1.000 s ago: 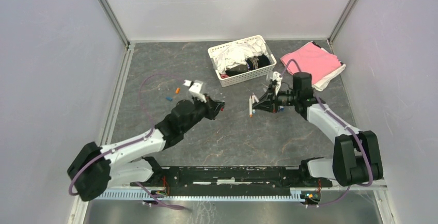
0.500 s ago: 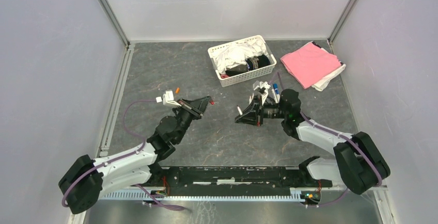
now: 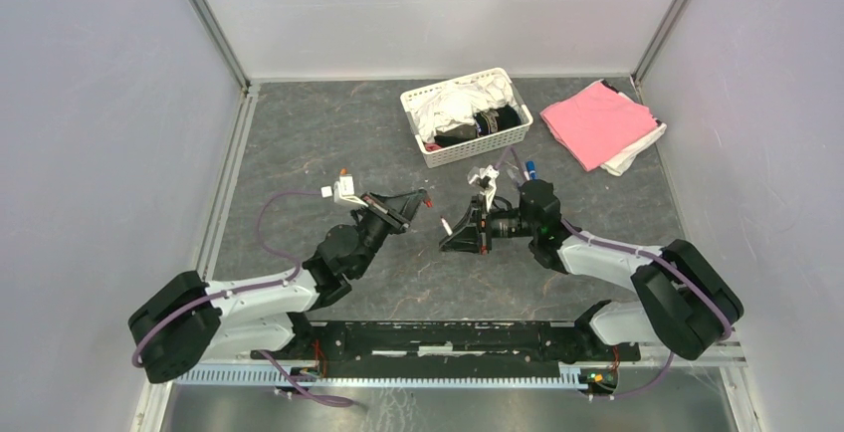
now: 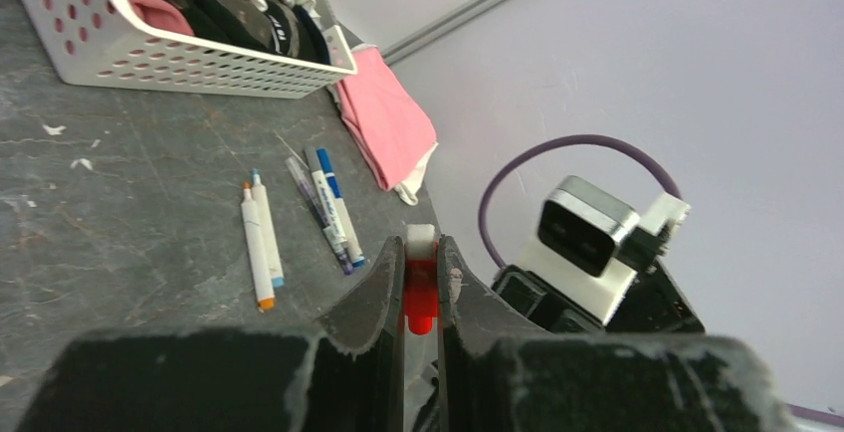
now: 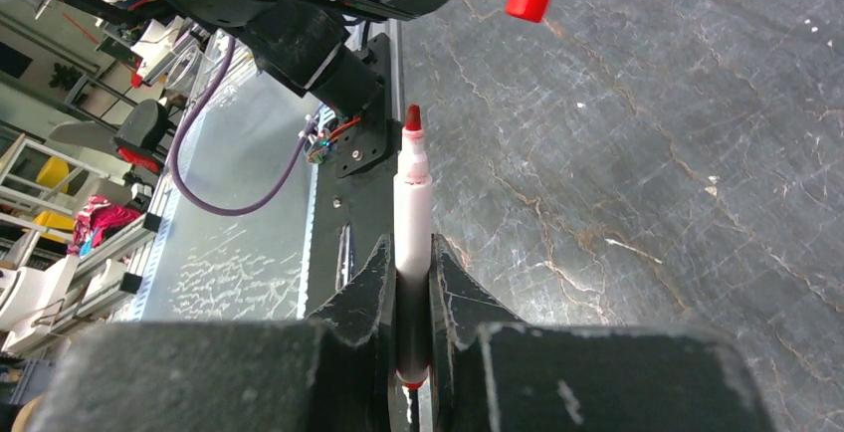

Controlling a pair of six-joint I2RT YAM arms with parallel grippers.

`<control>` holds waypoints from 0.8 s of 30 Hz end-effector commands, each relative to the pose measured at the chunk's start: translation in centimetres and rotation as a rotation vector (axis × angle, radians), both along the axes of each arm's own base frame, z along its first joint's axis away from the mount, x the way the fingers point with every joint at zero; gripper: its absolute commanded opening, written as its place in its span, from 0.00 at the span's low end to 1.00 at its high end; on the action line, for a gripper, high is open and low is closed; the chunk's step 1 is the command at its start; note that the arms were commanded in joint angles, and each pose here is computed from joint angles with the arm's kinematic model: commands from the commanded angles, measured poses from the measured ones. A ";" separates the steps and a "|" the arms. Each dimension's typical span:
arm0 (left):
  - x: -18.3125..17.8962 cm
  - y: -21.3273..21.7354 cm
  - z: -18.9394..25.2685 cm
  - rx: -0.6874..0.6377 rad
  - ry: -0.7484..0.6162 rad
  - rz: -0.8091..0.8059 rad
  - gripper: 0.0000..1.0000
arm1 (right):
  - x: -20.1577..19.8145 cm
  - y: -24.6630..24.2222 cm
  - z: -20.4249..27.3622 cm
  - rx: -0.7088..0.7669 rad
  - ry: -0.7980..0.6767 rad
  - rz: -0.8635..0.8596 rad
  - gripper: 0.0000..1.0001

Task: Insert the pens into the pen caps
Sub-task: Insert the pen cap onto the pen.

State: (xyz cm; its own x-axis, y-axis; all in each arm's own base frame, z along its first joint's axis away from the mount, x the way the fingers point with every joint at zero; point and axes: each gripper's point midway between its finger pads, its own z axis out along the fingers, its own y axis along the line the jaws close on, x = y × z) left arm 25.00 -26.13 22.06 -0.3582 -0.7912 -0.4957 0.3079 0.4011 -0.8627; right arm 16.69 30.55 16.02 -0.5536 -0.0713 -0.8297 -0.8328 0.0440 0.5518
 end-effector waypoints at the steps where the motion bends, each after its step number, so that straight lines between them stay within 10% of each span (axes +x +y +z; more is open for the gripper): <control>1: 0.1 -0.7 3.7 -0.086 -0.080 0.011 0.02 | 0.9 0.6 0.7 0.006 -0.009 -0.021 0.00; 24: -0.9 -2.0 3.5 -0.053 -0.102 -0.034 0.02 | 1.7 0.6 1.1 -0.006 0.005 -0.053 0.00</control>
